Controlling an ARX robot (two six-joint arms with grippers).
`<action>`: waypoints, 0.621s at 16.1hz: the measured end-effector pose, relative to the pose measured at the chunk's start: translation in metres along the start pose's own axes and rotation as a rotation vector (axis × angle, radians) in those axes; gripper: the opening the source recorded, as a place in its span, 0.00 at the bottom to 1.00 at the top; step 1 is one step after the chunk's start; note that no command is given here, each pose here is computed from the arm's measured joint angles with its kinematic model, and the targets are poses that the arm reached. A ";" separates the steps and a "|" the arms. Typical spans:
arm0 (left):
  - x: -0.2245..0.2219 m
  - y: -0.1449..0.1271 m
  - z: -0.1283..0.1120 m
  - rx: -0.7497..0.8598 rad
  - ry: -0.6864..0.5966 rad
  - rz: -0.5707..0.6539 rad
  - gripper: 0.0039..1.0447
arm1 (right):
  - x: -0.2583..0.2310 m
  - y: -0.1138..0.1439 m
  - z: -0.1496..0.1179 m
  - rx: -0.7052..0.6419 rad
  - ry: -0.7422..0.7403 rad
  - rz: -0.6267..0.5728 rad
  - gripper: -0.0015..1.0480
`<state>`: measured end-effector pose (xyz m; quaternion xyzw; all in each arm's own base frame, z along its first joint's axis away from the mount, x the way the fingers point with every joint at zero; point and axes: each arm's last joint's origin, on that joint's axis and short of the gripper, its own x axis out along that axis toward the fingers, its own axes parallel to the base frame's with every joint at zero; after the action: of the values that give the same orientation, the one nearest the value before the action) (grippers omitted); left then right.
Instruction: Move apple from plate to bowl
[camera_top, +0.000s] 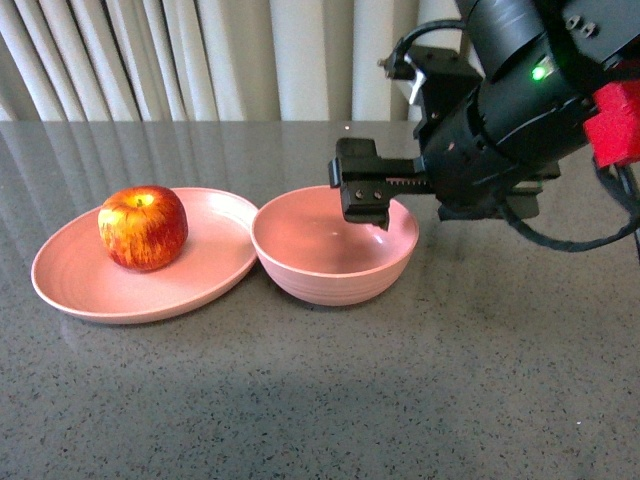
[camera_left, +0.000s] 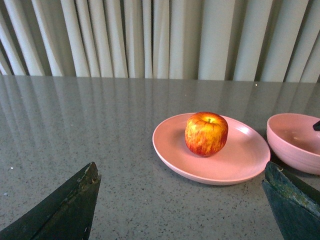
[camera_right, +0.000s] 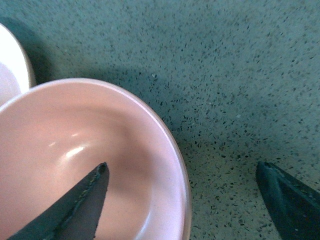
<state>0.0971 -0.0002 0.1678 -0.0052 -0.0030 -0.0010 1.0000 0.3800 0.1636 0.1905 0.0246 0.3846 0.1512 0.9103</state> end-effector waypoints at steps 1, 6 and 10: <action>0.000 0.000 0.000 0.000 0.000 0.000 0.94 | -0.012 0.000 0.004 0.007 -0.027 0.025 0.96; 0.000 0.000 0.000 0.000 0.000 0.000 0.94 | -0.128 -0.011 0.008 0.059 -0.365 0.193 0.94; 0.000 0.000 0.000 0.000 0.000 0.000 0.94 | -0.192 -0.012 -0.025 0.020 -0.728 -0.058 0.74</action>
<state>0.0971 -0.0002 0.1678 -0.0052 -0.0030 -0.0012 1.0000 0.2386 0.0940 0.3037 0.0747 0.0373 0.1027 0.9912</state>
